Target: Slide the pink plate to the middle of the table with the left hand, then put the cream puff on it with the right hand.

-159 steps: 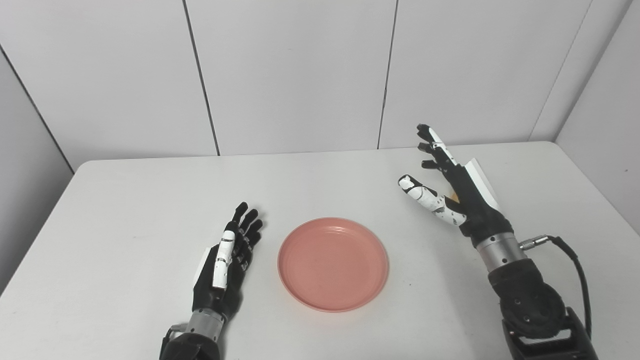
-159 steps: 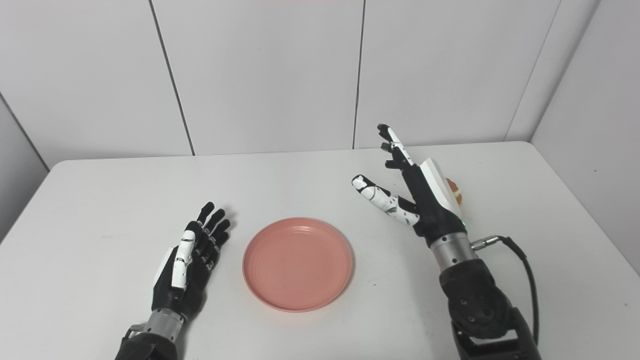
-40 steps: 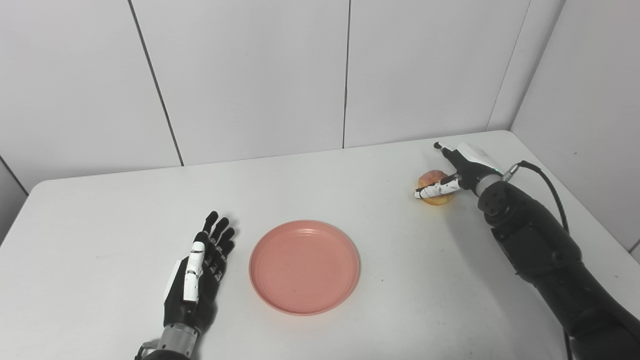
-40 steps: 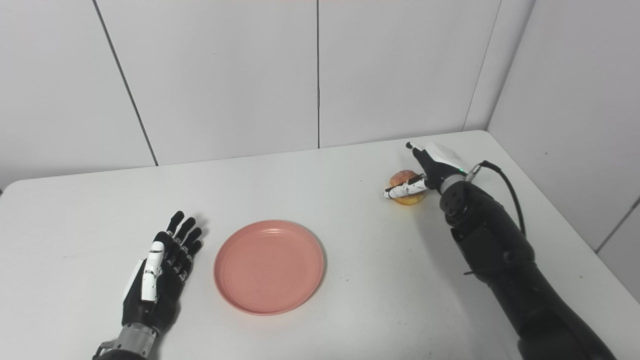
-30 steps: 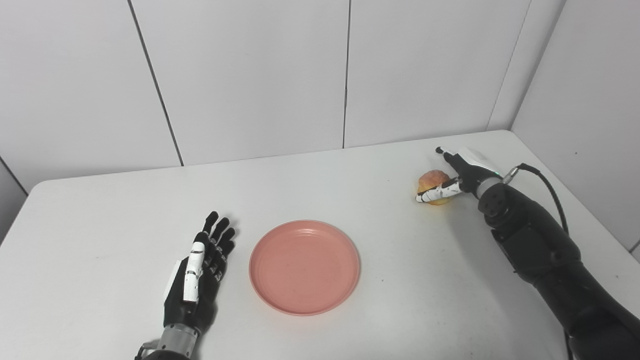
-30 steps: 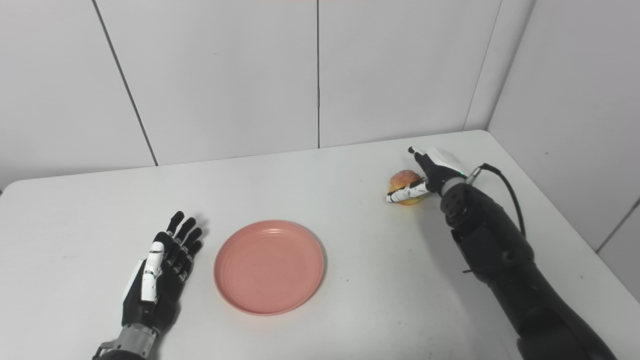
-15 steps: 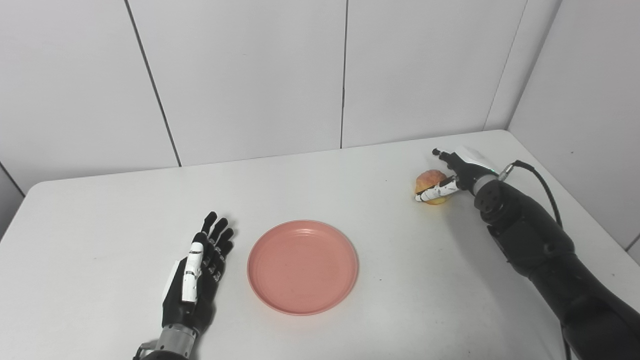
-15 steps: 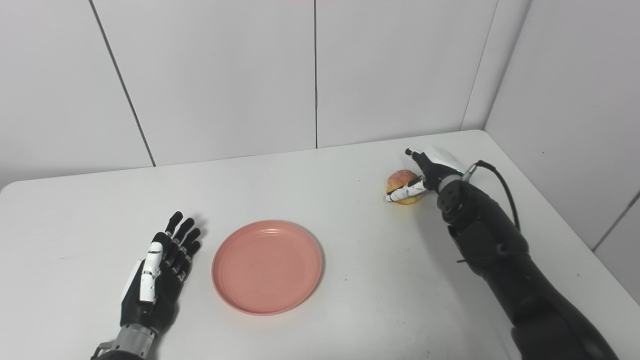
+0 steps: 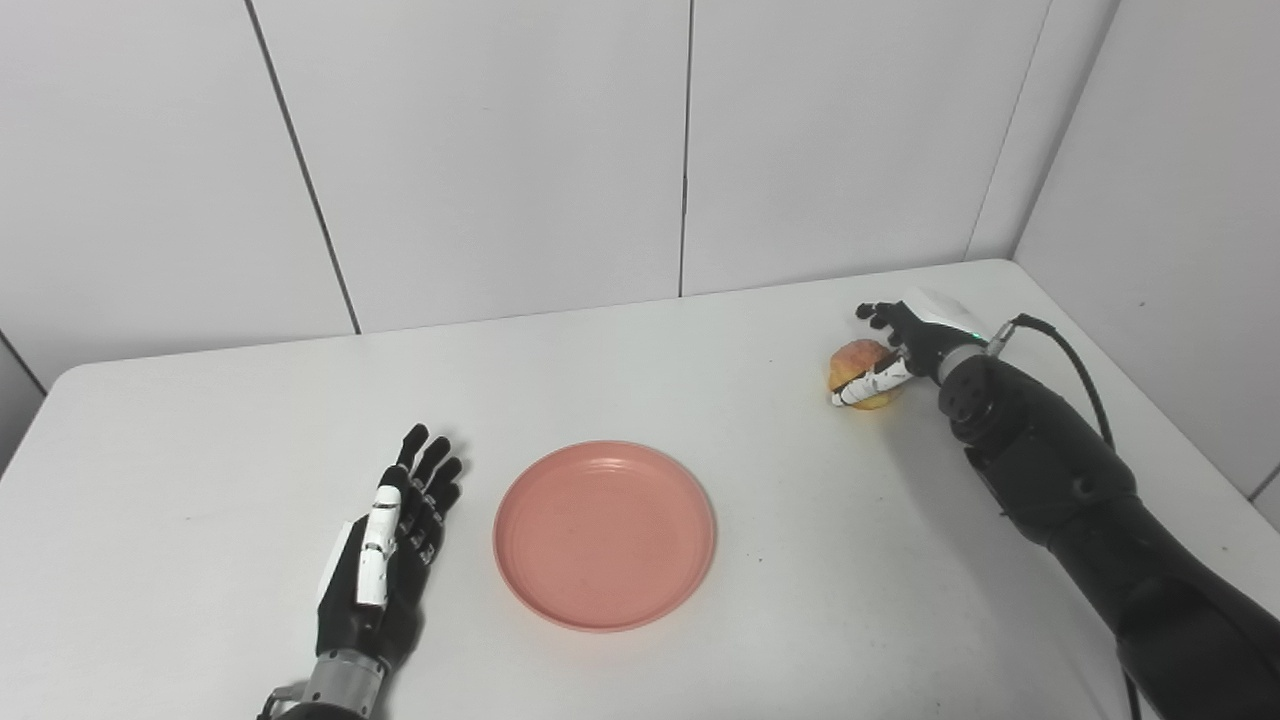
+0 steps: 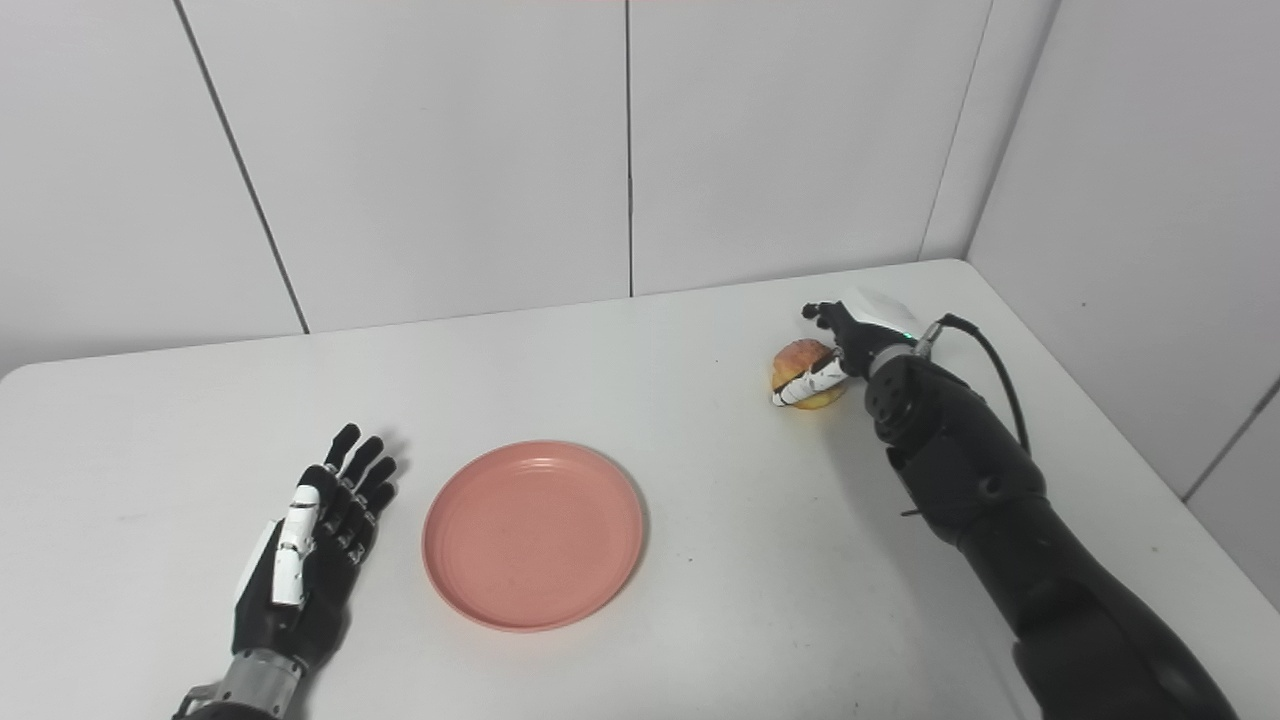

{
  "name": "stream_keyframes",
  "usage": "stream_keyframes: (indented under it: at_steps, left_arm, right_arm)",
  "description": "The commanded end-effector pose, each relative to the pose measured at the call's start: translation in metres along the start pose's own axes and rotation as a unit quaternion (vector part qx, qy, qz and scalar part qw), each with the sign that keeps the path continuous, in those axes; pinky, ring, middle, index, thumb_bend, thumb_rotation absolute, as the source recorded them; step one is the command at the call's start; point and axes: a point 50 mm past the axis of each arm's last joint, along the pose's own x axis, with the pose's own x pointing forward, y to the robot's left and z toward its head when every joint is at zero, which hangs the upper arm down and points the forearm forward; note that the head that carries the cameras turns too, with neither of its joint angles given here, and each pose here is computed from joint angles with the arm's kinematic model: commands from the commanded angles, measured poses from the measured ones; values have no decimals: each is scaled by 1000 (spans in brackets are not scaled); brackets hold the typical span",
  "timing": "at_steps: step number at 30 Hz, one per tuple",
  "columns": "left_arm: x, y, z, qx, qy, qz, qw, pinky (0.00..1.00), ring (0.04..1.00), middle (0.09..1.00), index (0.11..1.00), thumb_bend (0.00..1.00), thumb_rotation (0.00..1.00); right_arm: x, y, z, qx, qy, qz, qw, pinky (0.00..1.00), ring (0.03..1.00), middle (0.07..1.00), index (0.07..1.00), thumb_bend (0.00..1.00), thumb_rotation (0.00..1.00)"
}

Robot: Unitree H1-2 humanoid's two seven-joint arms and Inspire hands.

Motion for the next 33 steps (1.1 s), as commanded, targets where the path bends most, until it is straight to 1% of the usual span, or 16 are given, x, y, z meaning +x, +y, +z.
stream_keyframes:
  at_steps: [1,2,3,4,6,10,14,17,19,22,24,28,33]
  left_arm:
    - [-27,16,-31,-9,78,30,996,1000,970,979,979,391,1000]
    - [-27,15,-31,-10,78,31,996,1000,970,979,980,391,1000]
    - [-27,15,-31,-10,78,32,996,1000,970,979,980,391,1000]
    - [-27,15,-31,-10,78,32,996,1000,970,978,979,391,1000]
    - [-27,16,-31,-9,78,31,996,1000,971,979,980,389,1000]
    - [-27,18,-33,-10,78,30,996,1000,974,982,983,391,1000]
    - [-27,19,-34,-9,78,29,996,1000,973,980,983,398,1000]
    - [-27,18,-33,-8,78,30,996,1000,966,975,977,404,1000]
    - [-27,17,-31,-7,78,30,996,1000,966,976,978,405,1000]
    - [-27,17,-31,-6,77,31,997,1000,967,975,977,402,1000]
    - [-26,17,-32,-6,77,30,997,1000,967,975,976,401,1000]
    - [-26,16,-33,-5,78,31,996,1000,965,974,974,404,1000]
    - [-26,13,-32,1,75,32,997,997,964,973,971,401,1000]
  right_arm:
    - [3,-9,9,-13,-14,-12,1000,522,594,649,646,774,105]
    - [3,-9,9,-17,-13,-14,1000,475,538,596,569,650,118]
    - [3,-8,8,-20,-11,-16,1000,421,475,511,538,578,48]
    - [3,-8,8,-22,-10,-18,1000,389,442,483,530,553,24]
    - [3,-7,7,-23,-8,-20,999,332,401,457,525,529,3]
    - [2,-7,6,-20,-3,-19,1000,302,390,453,523,524,0]
    - [1,-9,5,-20,-1,-20,1000,300,384,457,519,524,0]
    - [0,-13,5,-18,-2,-24,1000,305,390,466,511,526,0]
    - [-2,-17,6,-16,-6,-30,999,332,414,477,499,527,0]
    - [-6,-22,6,-14,-13,-42,999,357,423,459,518,525,0]
    - [-8,-26,8,-16,-21,-47,999,357,420,452,525,524,0]
    - [-15,-34,16,-17,-40,-61,997,342,412,454,523,525,0]
    - [-32,-49,40,-22,-66,-86,994,325,393,431,540,520,0]
